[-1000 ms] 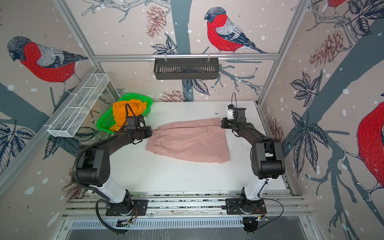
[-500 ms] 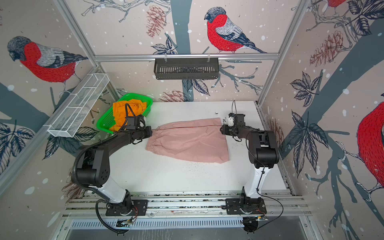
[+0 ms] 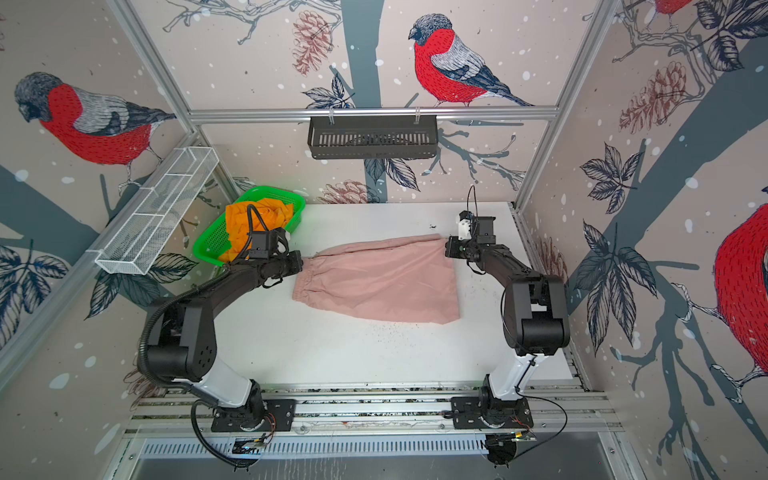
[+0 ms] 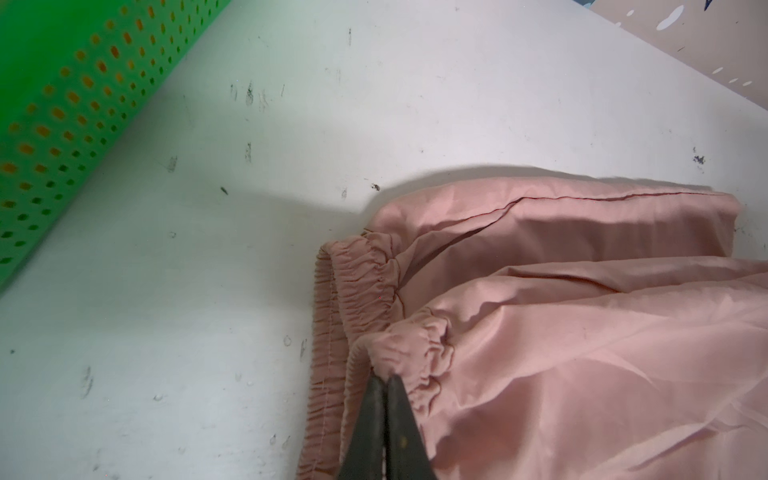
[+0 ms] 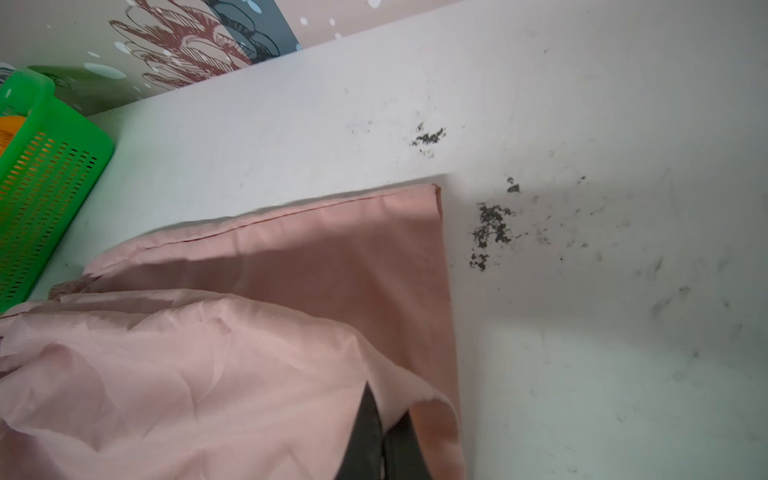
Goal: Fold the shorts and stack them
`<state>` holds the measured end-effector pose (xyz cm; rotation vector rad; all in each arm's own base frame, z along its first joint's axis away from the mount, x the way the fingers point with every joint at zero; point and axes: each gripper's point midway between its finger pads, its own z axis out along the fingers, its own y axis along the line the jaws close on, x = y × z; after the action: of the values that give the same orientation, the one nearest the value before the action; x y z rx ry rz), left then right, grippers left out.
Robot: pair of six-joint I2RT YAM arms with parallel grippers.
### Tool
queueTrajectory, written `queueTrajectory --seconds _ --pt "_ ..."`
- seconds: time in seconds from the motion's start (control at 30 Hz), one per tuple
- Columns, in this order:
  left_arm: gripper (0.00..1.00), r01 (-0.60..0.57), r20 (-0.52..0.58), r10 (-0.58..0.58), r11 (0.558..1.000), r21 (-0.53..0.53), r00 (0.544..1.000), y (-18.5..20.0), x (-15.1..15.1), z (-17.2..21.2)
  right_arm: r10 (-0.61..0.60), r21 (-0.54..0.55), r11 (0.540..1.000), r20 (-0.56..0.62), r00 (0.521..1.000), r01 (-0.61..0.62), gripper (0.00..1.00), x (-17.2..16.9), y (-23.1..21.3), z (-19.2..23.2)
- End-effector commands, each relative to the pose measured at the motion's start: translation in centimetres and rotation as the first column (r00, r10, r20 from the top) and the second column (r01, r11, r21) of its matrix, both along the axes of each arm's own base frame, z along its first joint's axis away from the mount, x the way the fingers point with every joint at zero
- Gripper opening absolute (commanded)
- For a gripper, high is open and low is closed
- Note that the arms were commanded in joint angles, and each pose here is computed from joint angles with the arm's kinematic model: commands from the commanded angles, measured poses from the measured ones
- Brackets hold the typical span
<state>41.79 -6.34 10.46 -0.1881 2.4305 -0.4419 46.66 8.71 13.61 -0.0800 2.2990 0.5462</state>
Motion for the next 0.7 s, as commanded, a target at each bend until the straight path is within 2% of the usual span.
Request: queueTrajectory --seconds 0.0,0.1,0.3,0.47,0.6,0.67 --pt "0.0 -0.016 -0.012 0.017 0.999 0.034 1.0 0.6 -0.4 0.3 -0.026 -0.05 0.998 0.026 0.999 0.028 0.02 -0.1 -0.6 2.5" --pt "0.0 -0.024 0.011 0.024 0.999 0.031 1.0 0.7 0.5 1.2 -0.016 -0.057 0.998 0.052 0.999 0.019 0.02 0.8 -0.3 4.3" --pt "0.0 -0.018 0.006 0.018 0.999 0.034 1.0 0.9 1.0 0.1 0.009 -0.048 0.999 0.033 0.999 -0.008 0.02 3.4 0.3 3.3" --pt "0.0 -0.003 0.021 0.003 0.999 0.041 1.0 0.8 1.8 -0.5 0.049 -0.041 0.998 -0.022 0.999 -0.05 0.04 6.2 1.1 -0.2" --pt "0.0 -0.008 0.018 0.007 0.999 0.054 1.0 1.0 2.3 -1.1 0.08 -0.025 0.996 -0.09 0.993 -0.082 0.1 7.8 1.7 -3.8" --pt "0.0 -0.009 0.015 0.008 0.998 0.058 1.0 1.0 2.5 -1.3 0.087 -0.014 0.996 -0.113 0.99 -0.089 0.17 8.1 2.0 -5.2"
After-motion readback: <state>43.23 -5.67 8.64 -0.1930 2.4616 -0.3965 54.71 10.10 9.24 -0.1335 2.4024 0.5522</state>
